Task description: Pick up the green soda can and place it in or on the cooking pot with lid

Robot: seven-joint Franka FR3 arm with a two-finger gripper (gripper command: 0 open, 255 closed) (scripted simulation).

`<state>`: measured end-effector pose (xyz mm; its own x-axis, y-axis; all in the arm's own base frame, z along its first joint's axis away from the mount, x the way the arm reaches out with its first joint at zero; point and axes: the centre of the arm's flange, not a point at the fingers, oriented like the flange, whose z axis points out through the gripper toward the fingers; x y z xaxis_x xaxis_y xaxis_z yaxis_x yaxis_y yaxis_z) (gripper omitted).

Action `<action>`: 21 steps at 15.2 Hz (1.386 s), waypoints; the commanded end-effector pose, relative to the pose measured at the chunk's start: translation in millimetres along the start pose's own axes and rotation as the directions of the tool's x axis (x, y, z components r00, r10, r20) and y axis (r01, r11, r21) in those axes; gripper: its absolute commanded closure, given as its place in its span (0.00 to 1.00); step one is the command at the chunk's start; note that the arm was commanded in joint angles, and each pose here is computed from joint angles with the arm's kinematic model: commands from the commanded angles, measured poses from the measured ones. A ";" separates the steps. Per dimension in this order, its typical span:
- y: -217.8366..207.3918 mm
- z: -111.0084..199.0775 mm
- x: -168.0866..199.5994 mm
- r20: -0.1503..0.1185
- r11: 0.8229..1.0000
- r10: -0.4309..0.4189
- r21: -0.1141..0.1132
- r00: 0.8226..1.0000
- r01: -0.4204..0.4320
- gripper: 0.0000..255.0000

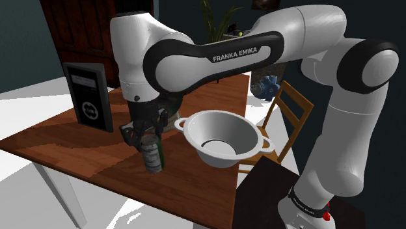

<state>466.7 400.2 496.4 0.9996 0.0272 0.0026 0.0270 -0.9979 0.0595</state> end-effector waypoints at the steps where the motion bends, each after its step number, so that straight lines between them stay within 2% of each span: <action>1: 0.6 -11.5 -0.8 0.000 1.000 0.000 0.000 1.000 0.000 1.00; 21: 6.8 -115.6 -0.5 0.000 1.000 0.000 0.000 1.000 0.000 1.00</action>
<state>465.7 400.5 606.7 0.9996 0.0273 0.0026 0.0271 -0.9979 0.0594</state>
